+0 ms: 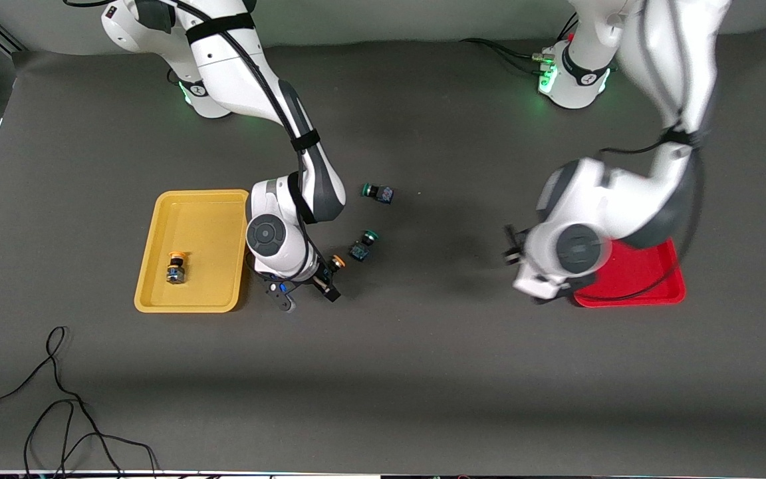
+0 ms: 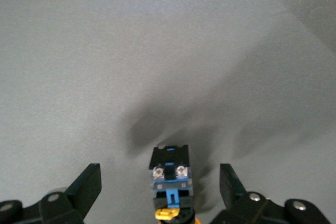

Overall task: Place red and yellow buttons in trays
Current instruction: 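Carry the red button to the red tray while the right gripper lifts, then carry the orange button to the yellow tray while the left gripper lowers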

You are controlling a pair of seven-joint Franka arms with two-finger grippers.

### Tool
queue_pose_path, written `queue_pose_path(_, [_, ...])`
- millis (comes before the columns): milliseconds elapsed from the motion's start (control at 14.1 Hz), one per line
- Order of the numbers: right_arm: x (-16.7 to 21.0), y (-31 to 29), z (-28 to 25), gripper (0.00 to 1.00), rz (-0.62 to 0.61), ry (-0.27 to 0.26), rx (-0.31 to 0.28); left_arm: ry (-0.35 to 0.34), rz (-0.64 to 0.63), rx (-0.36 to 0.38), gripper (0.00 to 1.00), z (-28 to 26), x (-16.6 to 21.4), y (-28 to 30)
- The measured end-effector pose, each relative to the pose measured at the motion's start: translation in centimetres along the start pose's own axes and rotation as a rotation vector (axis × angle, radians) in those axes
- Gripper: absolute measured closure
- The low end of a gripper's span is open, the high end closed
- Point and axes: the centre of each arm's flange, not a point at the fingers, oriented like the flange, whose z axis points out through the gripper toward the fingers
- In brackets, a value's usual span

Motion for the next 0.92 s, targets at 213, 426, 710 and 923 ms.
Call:
queue_pose_path(213, [-0.1, 0.4, 0.5, 0.05, -0.005, -0.003, -0.011, 0.061, 0.113, 0.028, 0.67, 2.7, 3.0, -8.4])
queue_pose_path(426, [-0.6, 0.3, 0.6, 0.35, -0.036, -0.005, -0.013, 0.107, 0.199, -0.01, 0.67, 6.7, 6.7, -15.6])
queue_pose_path(710, [-0.6, 0.2, -0.3, 0.67, -0.077, -0.021, -0.022, 0.156, 0.237, 0.001, 0.67, 11.0, 7.2, -18.8])
queue_pose_path(923, [2.6, 0.5, -5.7, 0.67, -0.127, -0.072, -0.065, 0.18, 0.25, -0.018, 0.67, 13.0, 7.1, -20.3])
